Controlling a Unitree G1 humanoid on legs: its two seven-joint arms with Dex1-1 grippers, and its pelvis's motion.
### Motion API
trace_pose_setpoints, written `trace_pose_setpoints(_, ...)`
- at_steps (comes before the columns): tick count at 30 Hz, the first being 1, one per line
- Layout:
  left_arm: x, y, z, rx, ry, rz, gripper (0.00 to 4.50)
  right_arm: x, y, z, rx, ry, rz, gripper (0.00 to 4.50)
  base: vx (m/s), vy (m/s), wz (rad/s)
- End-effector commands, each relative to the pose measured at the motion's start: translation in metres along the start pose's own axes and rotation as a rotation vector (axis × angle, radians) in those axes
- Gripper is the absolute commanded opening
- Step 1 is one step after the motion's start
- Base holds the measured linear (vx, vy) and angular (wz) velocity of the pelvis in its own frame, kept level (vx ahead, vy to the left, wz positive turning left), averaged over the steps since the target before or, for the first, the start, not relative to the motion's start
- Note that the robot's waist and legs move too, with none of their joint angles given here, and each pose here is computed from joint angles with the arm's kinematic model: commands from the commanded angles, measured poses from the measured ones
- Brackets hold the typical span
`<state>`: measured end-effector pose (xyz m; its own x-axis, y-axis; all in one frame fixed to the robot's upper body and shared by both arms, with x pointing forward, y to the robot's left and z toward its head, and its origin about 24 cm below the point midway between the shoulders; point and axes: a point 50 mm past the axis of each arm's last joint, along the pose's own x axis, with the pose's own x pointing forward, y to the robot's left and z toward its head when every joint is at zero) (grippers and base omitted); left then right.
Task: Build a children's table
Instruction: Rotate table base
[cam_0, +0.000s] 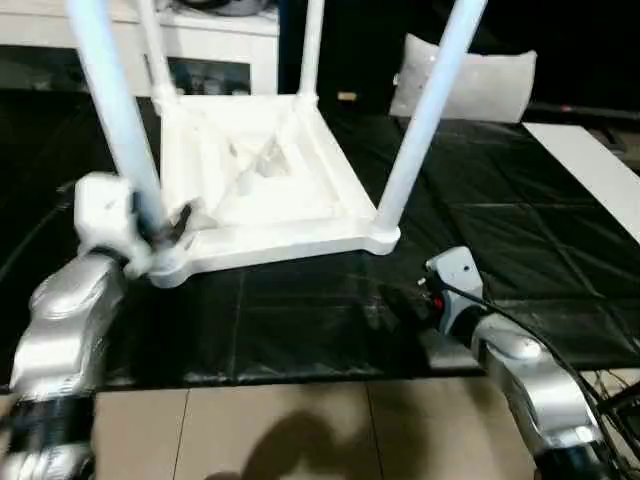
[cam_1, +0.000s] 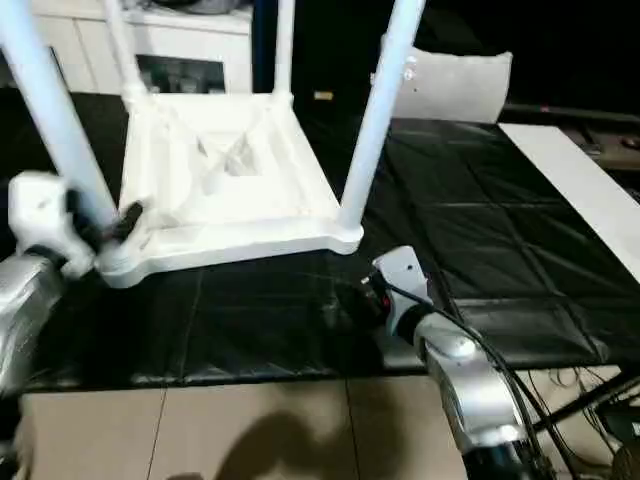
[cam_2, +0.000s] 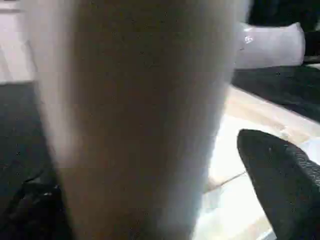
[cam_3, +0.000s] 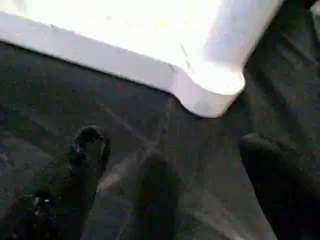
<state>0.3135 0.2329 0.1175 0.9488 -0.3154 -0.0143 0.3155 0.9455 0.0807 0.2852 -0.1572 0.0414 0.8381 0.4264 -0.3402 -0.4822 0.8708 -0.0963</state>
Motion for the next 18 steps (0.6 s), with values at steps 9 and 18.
trace_pose_setpoints(9, 0.008, -0.092, -0.003, -0.184, 0.074, -0.838, 4.46, 0.025, -0.03, -0.013, -0.058, 0.103, -0.046, 4.5, 0.0, 0.0, 0.0)
trace_pose_setpoints(18, 0.046, -0.128, 0.006, -0.111, -0.011, -0.794, 4.46, 0.034, -0.057, -0.014, -0.107, 0.192, -0.132, 4.5, 0.0, 0.0, 0.0)
